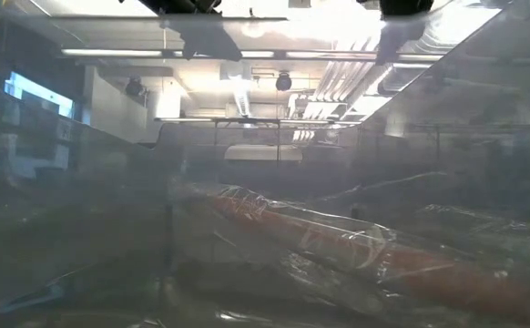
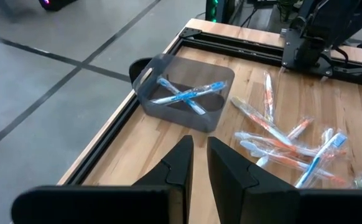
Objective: Pick & Place Toothbrushes
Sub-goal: Put the orange toothbrush into the bottom black bin
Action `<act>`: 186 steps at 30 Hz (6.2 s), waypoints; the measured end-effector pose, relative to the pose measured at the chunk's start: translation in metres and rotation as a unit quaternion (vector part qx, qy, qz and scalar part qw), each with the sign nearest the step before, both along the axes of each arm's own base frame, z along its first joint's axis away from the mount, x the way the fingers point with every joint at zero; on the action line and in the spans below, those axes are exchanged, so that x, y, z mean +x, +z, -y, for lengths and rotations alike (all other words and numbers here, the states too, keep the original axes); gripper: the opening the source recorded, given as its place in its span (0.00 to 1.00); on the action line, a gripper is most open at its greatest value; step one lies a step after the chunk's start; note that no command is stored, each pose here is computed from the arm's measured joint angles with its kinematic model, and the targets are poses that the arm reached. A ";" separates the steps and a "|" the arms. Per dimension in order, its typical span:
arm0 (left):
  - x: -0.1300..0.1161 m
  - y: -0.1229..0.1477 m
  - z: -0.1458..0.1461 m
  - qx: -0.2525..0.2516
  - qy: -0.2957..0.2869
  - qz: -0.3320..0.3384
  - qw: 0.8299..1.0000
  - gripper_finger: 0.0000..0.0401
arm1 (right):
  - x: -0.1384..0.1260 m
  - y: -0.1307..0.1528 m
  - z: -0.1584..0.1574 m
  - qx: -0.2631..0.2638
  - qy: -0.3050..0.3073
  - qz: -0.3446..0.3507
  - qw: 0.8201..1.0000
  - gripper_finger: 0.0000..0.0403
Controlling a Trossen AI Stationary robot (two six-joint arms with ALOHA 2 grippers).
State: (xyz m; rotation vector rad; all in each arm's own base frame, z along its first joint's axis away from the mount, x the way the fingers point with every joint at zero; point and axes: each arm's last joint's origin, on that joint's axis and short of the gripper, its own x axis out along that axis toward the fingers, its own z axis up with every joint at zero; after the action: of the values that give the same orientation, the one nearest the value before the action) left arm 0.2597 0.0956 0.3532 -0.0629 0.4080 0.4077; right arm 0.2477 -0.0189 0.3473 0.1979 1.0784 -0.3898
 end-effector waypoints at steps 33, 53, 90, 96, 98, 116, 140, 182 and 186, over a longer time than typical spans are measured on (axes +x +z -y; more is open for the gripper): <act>-0.002 -0.005 0.001 -0.010 0.000 -0.029 1.000 0.10 | 0.010 -0.038 0.027 0.047 0.110 -0.087 0.989 0.01; -0.003 -0.007 0.001 -0.013 0.000 -0.035 0.999 0.10 | -0.015 -0.123 0.037 0.058 0.090 -0.028 0.994 0.05; -0.003 -0.007 0.001 -0.013 0.001 -0.036 0.999 0.10 | 0.027 -0.198 0.030 0.004 0.194 -0.148 0.970 0.20; -0.003 -0.007 0.001 -0.013 0.001 -0.036 0.999 0.10 | 0.024 -0.189 0.030 -0.005 0.190 -0.161 0.968 0.05; -0.003 -0.007 0.001 -0.013 0.001 -0.036 0.999 0.10 | 0.025 -0.181 0.030 -0.026 0.186 -0.160 0.969 0.05; -0.003 -0.007 0.001 -0.012 0.001 -0.036 0.999 0.10 | 0.017 -0.038 0.031 -0.104 0.068 0.172 0.977 0.06; -0.003 -0.007 0.001 -0.011 0.004 -0.037 0.999 0.10 | 0.013 0.005 0.035 -0.153 -0.019 0.343 0.927 0.06; 0.059 -0.018 -0.006 -0.013 -0.217 0.121 0.969 0.37 | 0.031 0.016 0.031 -0.080 0.013 0.459 0.885 0.06; 0.060 -0.017 -0.005 -0.013 -0.224 0.130 0.966 0.37 | 0.040 0.011 0.032 -0.079 0.017 0.461 0.883 0.06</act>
State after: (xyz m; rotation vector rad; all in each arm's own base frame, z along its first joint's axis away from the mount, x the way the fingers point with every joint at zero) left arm 0.3201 0.1009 0.3363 -0.0462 0.1580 -0.0540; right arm 0.2878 -0.0510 0.3584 0.1864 0.1034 -0.2937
